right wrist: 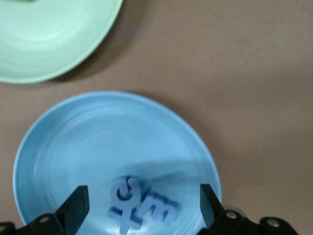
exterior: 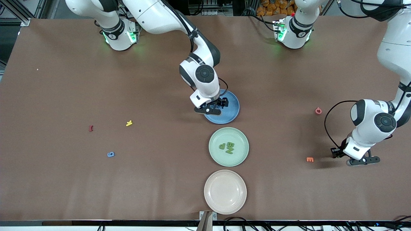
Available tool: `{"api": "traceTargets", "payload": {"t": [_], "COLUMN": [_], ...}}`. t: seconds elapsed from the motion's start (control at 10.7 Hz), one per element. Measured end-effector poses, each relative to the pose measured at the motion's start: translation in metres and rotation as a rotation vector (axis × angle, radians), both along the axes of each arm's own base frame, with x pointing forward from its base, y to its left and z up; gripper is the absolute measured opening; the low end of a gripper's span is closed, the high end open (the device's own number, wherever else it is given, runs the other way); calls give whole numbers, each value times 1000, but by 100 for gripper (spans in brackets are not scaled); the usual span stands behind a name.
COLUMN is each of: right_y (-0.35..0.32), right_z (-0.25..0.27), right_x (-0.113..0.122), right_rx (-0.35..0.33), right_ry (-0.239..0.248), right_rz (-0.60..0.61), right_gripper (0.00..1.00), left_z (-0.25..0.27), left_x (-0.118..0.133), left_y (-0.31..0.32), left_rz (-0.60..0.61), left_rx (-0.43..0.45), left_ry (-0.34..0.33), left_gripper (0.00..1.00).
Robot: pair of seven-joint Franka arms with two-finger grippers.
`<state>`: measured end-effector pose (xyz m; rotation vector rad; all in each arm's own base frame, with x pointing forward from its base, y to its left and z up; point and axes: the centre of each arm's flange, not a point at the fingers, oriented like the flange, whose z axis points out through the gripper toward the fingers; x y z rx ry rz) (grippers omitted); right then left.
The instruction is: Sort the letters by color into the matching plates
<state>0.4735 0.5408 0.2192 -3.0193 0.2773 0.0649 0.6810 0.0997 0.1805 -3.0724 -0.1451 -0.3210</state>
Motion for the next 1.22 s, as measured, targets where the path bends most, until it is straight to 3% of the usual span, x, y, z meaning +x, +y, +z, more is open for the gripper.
{"api": "traceTargets", "payload": {"t": [0.38, 0.56, 0.84, 1.22], "right_y": [-60, -102, -164, -241], "right_z": [15, 33, 54, 61], "right_x": [60, 91, 131, 172], "right_rx": [-26, -32, -32, -27], "right_ry": [23, 37, 32, 18], "right_rz": [41, 73, 100, 154], "right_gripper": [100, 100, 100, 100], "left_z": [0, 6, 49, 100], "left_x": [0, 2, 9, 5], "left_y": [0, -11, -68, -174], "left_rz": [1, -9, -80, -186], "left_rx": [2, 7, 8, -29], "left_ry": [5, 42, 75, 60], "left_gripper": [26, 26, 26, 26]}}
